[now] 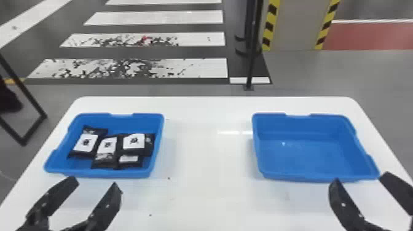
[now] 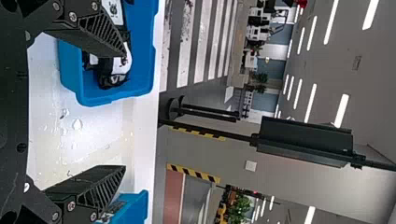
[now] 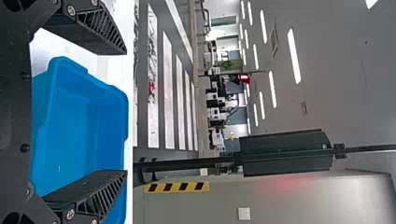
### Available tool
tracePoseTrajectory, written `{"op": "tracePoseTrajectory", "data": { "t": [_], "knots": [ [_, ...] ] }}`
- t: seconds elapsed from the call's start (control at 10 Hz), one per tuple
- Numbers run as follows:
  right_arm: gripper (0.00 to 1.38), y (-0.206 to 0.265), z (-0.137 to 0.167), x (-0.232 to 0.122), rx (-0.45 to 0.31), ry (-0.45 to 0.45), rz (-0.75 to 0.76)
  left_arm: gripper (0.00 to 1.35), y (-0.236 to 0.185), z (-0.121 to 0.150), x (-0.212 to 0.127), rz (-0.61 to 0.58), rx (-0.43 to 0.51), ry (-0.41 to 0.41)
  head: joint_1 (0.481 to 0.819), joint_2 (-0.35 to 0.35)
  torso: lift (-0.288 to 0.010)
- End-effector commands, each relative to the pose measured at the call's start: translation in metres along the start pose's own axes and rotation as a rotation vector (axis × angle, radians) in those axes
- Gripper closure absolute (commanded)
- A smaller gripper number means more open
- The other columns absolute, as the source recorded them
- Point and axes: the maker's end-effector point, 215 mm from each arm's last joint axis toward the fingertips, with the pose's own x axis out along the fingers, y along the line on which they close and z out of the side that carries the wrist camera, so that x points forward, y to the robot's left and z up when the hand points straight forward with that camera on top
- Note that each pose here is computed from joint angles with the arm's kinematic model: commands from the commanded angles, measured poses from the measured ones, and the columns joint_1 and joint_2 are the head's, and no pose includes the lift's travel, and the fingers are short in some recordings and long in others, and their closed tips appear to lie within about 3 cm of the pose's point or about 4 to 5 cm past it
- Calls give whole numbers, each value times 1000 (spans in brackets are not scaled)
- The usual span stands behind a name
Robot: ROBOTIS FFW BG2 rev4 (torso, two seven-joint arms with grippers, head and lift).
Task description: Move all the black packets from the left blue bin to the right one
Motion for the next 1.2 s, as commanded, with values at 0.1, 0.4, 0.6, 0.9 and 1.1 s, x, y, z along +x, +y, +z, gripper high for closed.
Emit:
{"op": "tracePoseTrajectory", "data": {
  "t": [0.1, 0.4, 0.6, 0.9, 1.1],
  "knots": [
    [117, 0, 0, 0, 2, 1, -2, 191, 0, -1, 0, 2, -3, 4, 695, 50, -140],
    [119, -1, -2, -1, 5, 2, -3, 194, 0, -3, 1, 0, -7, 8, 695, 49, -140],
    [119, -1, -2, 0, 6, 2, -3, 194, 0, -4, 1, 1, -6, 11, 695, 47, -140],
    [117, -1, -3, 0, 9, 3, -3, 190, 8, -1, 7, 15, 24, 16, 695, 47, -140],
    [117, -2, -4, 0, 14, 4, -4, 194, 26, 6, 21, 42, 51, 7, 695, 60, -140]
  ]
}}
